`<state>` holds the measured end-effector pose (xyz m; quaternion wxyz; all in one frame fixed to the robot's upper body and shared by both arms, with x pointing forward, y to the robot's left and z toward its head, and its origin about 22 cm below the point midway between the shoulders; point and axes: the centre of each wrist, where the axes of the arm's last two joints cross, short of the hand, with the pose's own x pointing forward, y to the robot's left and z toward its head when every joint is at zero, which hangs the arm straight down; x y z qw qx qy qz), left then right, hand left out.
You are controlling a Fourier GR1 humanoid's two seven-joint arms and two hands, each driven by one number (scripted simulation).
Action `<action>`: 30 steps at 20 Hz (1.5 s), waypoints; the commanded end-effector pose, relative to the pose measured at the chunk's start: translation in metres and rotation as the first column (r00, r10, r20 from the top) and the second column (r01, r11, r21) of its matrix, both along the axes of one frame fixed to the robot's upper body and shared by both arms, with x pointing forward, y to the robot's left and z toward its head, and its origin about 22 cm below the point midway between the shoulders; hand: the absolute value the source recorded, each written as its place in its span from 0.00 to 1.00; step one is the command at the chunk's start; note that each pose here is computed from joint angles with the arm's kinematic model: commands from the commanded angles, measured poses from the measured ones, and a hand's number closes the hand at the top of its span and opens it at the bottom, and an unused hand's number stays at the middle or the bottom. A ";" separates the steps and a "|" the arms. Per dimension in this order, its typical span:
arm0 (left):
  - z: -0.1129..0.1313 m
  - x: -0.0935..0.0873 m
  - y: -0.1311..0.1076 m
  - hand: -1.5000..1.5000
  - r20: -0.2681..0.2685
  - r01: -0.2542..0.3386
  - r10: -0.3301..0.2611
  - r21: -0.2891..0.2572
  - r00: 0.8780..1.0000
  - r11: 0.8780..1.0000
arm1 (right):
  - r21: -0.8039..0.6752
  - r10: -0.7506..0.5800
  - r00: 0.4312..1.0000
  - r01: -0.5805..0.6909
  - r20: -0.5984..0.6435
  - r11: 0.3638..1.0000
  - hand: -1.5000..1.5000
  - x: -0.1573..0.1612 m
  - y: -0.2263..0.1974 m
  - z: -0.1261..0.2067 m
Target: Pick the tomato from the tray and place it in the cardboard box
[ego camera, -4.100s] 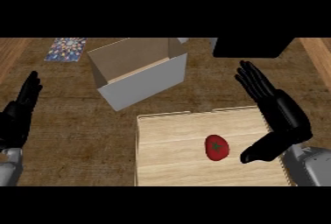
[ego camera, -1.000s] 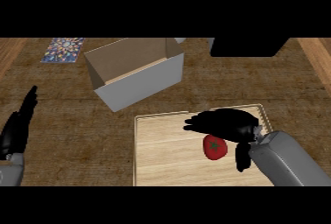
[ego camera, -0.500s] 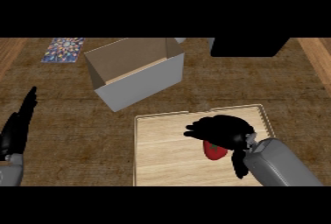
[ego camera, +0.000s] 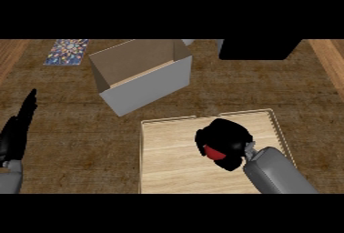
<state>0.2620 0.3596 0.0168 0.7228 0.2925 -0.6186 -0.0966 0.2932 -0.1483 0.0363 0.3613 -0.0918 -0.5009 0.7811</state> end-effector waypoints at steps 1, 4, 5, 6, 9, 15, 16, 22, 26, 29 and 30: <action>-0.013 -0.009 -0.004 0.50 -0.003 -0.003 0.003 -0.012 1.000 1.000 | 0.013 -0.004 0.996 0.003 0.084 1.000 1.00 0.006 0.001 -0.013; 0.009 0.001 0.004 0.50 0.012 -0.018 0.018 0.012 1.000 1.000 | 0.071 -0.327 0.940 0.321 0.100 0.945 1.00 0.000 -0.003 -0.023; -0.001 -0.004 0.004 0.50 -0.007 -0.022 0.022 -0.002 1.000 1.000 | 0.087 -0.449 0.888 0.442 0.099 0.893 1.00 0.004 -0.023 -0.016; 0.001 -0.004 0.008 0.50 -0.005 -0.036 0.036 0.010 0.999 0.999 | 0.107 -0.561 0.823 0.552 0.088 0.827 1.00 0.000 -0.017 -0.026; -0.008 -0.011 0.010 0.50 -0.007 -0.053 0.052 -0.008 0.999 0.999 | 0.162 -0.802 0.590 0.785 0.095 0.597 1.00 -0.003 -0.033 -0.030; -0.007 -0.005 0.007 0.50 -0.007 -0.031 0.031 -0.004 1.000 1.000 | 0.330 -0.881 0.356 0.829 0.310 0.451 1.00 -0.011 -0.013 0.023; -0.002 -0.009 -0.002 0.50 -0.007 -0.016 0.016 0.014 1.000 1.000 | 0.360 -0.883 0.341 0.819 0.322 0.447 1.00 -0.019 0.007 0.042; 0.004 0.000 -0.007 0.50 -0.016 -0.009 0.009 -0.015 1.000 1.000 | 0.558 -0.837 0.319 0.632 0.445 0.538 1.00 -0.039 0.029 0.087; 0.004 0.004 0.010 0.50 0.004 -0.011 0.011 0.012 1.000 1.000 | 0.597 -0.821 0.371 0.564 0.433 0.570 1.00 -0.023 0.052 0.113; -0.010 -0.003 -0.016 0.50 -0.005 0.022 -0.022 -0.027 1.000 0.999 | 0.599 -0.817 0.407 0.556 0.408 0.576 1.00 -0.011 0.062 0.126; 0.005 0.019 -0.008 0.50 -0.009 -0.005 0.005 0.005 1.000 1.000 | 0.624 -0.816 0.447 0.533 0.366 0.571 1.00 -0.011 0.060 0.137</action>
